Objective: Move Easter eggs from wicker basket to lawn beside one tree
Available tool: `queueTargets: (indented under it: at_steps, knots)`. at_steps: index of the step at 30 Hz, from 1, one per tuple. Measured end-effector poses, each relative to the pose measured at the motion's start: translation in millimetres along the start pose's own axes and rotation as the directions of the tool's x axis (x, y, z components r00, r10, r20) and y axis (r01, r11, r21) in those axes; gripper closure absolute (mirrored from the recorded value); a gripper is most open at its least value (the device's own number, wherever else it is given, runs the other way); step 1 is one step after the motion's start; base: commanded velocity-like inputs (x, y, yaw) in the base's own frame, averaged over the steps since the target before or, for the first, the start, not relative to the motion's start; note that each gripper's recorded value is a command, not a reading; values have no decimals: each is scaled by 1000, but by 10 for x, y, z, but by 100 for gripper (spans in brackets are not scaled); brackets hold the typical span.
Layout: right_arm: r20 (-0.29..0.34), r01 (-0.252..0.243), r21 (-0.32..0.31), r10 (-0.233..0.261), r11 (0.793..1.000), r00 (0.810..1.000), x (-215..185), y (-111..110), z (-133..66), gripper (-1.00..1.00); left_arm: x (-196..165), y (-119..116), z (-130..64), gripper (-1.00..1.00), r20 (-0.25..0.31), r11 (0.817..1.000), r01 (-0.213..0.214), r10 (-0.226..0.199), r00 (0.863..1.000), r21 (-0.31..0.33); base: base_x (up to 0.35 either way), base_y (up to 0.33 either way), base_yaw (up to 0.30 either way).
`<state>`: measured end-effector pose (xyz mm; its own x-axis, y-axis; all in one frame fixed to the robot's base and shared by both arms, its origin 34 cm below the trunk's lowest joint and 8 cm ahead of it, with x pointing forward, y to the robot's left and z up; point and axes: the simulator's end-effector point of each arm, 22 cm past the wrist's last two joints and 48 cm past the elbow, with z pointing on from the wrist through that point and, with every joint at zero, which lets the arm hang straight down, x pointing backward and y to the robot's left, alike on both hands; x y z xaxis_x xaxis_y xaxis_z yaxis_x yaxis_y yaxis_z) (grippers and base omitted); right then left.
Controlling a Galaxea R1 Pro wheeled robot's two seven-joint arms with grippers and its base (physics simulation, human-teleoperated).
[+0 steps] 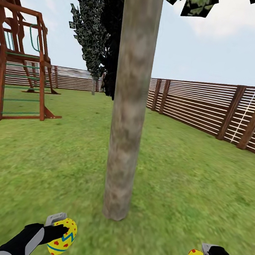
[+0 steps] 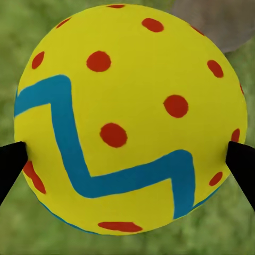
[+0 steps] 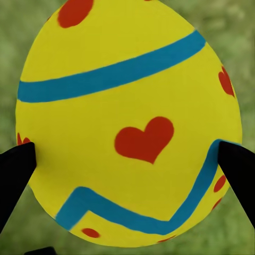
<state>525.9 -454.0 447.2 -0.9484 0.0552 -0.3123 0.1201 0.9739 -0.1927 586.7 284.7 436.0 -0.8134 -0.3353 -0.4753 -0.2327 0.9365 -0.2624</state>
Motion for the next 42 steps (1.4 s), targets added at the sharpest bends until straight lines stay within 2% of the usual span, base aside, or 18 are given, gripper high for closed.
queueTargets:
  at_steps: [42]
  knots:
    - [2, 1, -3, -1, 1000, 1000, 481, 175, 791, 100, 623, 235, 665, 100, -2, 1000, -1, 1, 1000, 6, 0, 0, 0]
